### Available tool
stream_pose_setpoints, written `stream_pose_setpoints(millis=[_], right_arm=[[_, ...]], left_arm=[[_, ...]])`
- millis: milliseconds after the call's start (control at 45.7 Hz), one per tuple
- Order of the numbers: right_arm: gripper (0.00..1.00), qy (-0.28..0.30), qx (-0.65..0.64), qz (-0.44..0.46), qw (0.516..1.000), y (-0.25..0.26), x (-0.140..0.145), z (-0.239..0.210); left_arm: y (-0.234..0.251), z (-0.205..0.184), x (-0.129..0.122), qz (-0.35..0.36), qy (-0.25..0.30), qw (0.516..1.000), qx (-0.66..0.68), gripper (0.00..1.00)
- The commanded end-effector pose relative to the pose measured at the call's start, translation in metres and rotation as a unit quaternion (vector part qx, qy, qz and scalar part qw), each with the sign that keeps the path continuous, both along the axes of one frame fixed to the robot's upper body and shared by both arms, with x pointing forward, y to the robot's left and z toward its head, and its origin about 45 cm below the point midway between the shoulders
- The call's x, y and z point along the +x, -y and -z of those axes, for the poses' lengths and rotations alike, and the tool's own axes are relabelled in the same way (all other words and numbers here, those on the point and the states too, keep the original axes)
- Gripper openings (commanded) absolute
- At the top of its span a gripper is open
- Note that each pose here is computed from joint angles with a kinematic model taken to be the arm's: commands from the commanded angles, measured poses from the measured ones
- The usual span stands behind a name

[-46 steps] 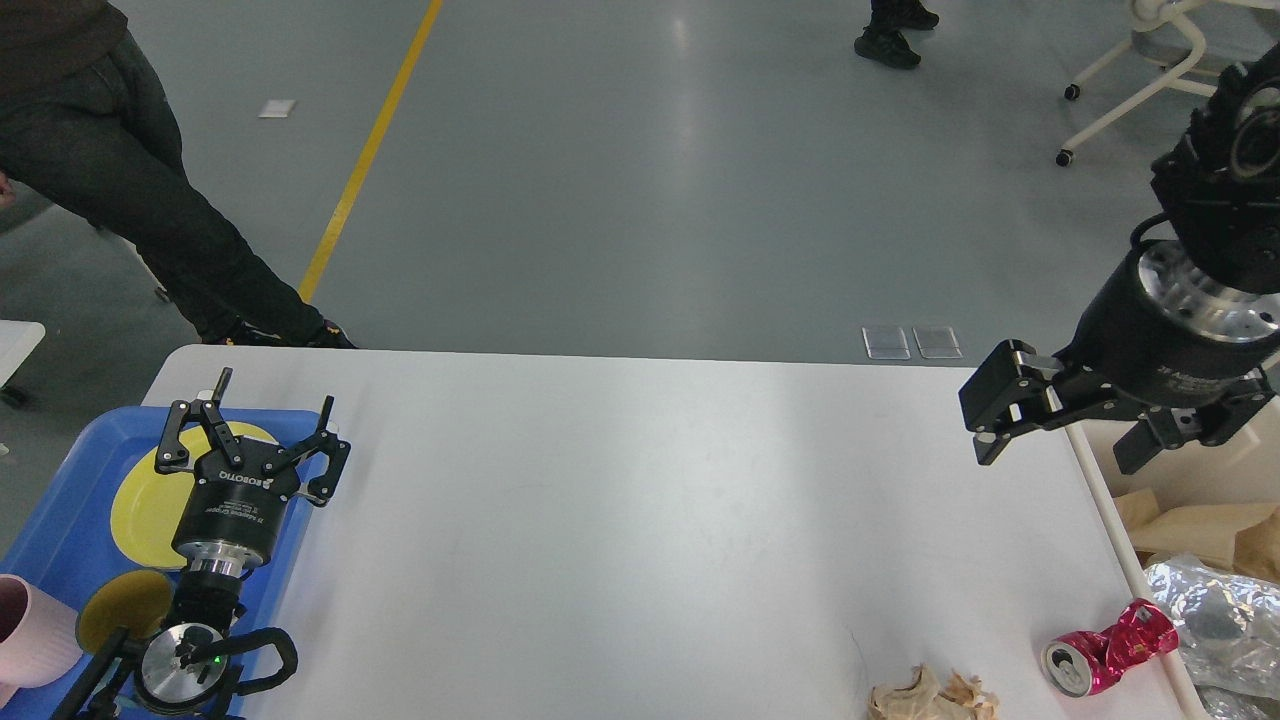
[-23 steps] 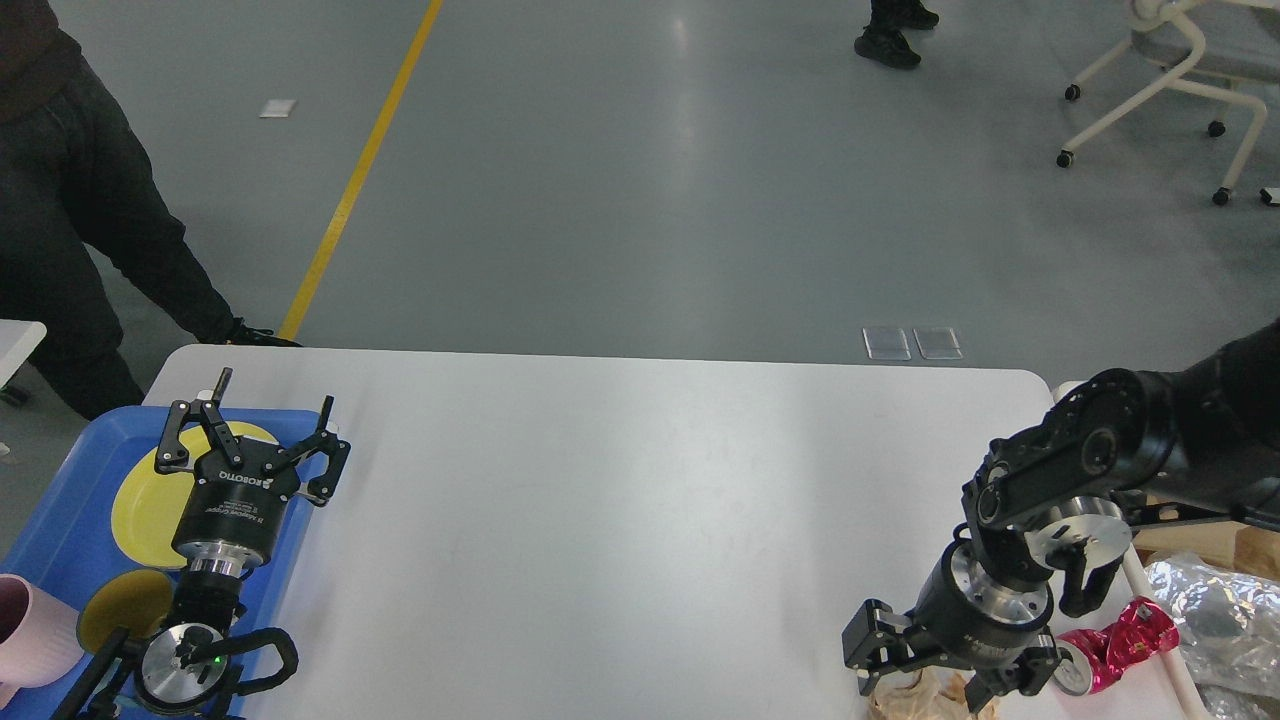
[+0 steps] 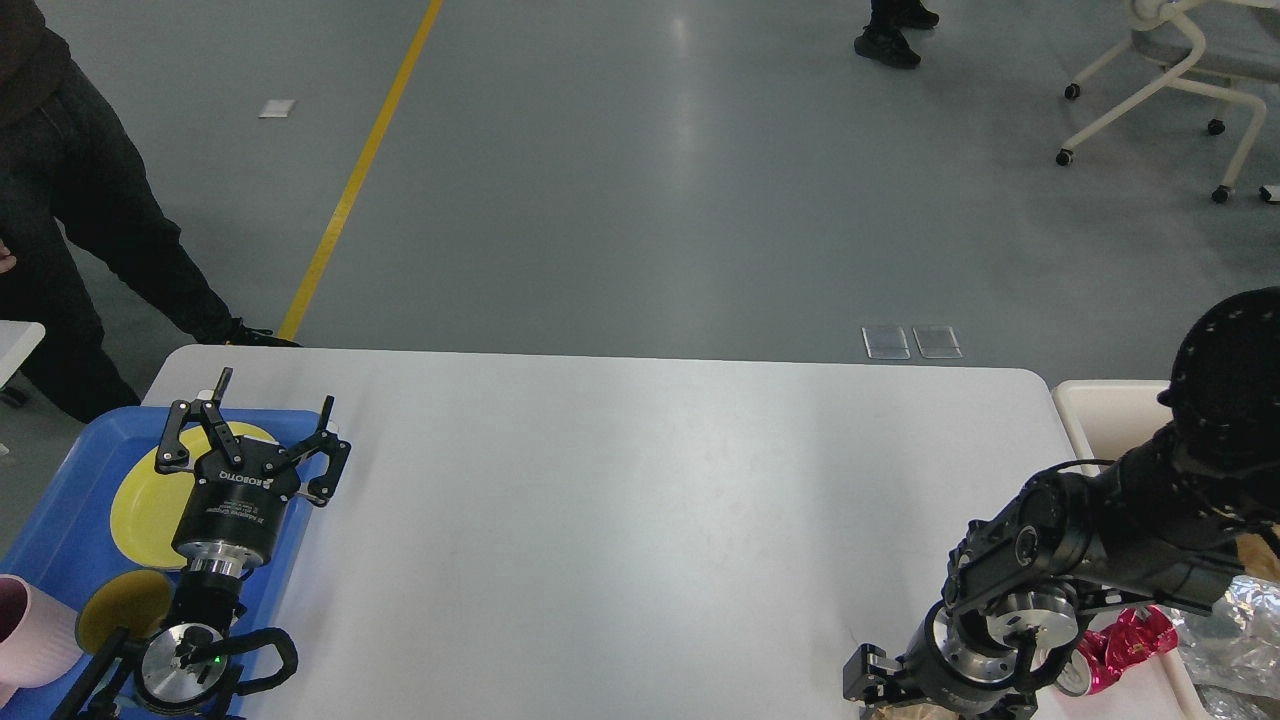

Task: Tidy desktop
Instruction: 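Grasp the crumpled paper scrap with the right gripper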

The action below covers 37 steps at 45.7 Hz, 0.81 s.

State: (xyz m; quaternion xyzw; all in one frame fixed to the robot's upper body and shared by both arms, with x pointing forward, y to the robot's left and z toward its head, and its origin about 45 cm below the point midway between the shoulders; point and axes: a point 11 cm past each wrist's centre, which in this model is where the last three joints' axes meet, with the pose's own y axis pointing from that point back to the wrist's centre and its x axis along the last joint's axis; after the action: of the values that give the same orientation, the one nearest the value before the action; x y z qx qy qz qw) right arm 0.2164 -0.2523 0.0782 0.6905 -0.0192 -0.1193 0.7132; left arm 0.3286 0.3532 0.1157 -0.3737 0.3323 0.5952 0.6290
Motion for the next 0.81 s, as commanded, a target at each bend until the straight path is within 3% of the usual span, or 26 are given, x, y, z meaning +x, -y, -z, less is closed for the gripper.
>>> stream_pose_setpoints(millis=[0,131,328,788], right_arm=[[0.88,-0.003,0.002,-0.004,1.000,-0.003,-0.002,0.004],[0.43,-0.009,-0.002,-0.005,1.000,-0.002,-0.007,0.007],[0.00,-0.017,-0.008,0.001,1.000,0.001,-0.012,0.011],[0.00,-0.015,0.001,0.007,1.000,-0.004,-0.009,0.014]], left_arm=[[0.000,0.000,0.000,0.000,0.000,1.000,0.000,0.96],[0.000,0.000,0.000,0.000,0.000,1.000,0.000,0.96],[0.000,0.000,0.000,0.000,0.000,1.000,0.000,0.96],[0.000,0.000,0.000,0.000,0.000,1.000,0.000,0.96]])
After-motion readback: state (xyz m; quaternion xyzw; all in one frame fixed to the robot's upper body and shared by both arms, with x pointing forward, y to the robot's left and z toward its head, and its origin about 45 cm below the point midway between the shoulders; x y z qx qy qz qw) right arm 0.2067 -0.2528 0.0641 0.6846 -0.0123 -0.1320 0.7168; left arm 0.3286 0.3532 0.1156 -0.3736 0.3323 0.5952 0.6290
